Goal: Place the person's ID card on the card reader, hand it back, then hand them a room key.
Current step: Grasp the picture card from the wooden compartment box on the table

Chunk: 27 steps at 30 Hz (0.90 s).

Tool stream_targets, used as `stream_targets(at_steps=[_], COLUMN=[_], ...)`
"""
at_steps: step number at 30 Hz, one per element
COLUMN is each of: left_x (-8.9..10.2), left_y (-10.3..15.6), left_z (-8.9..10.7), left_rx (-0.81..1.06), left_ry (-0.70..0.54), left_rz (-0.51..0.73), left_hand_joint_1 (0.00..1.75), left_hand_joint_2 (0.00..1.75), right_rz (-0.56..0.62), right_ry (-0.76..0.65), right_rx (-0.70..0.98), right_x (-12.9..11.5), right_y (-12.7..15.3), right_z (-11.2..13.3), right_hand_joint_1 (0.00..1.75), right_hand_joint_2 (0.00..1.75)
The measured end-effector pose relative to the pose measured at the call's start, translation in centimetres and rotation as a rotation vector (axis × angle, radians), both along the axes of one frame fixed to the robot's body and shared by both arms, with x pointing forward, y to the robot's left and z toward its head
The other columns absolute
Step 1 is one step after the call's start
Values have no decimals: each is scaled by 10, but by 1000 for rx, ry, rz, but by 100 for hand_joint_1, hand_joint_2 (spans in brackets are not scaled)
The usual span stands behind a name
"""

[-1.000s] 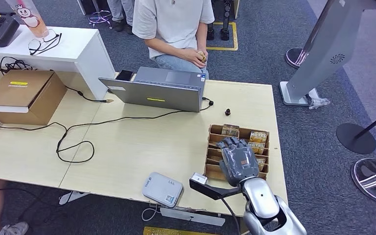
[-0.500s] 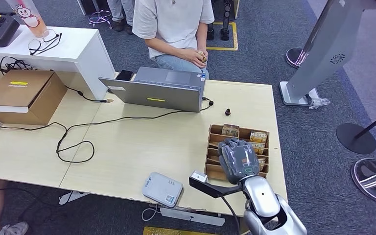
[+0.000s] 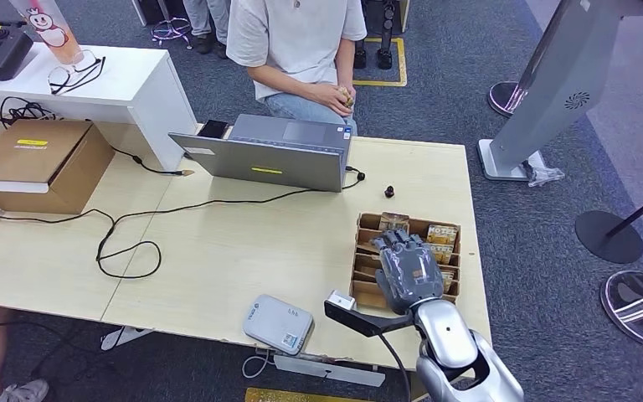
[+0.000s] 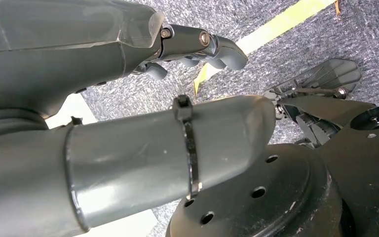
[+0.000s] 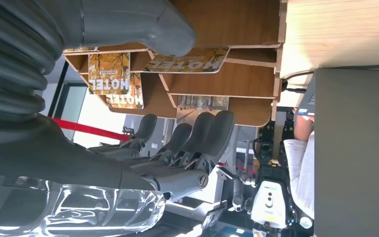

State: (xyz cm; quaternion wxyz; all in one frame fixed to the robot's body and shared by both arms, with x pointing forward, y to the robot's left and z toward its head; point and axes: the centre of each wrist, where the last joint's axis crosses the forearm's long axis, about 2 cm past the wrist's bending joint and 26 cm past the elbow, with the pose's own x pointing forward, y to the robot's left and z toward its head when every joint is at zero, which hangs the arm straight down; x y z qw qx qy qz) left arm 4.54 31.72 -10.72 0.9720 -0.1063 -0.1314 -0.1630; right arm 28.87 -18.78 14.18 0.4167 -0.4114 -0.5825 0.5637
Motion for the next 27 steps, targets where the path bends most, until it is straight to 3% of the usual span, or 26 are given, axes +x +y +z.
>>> stream_targets(at_steps=[27], left_x=[0], left_y=[2], left_z=[0], left_rx=[2], left_ry=[-1], left_rz=[3], left_hand_joint_1=[0], left_hand_joint_2=[0], right_rz=[-11], right_ry=[33], right_rx=[-25], right_x=[8], right_y=[-2], right_z=[-8], right_hand_joint_1=[94], right_hand_joint_2=[175])
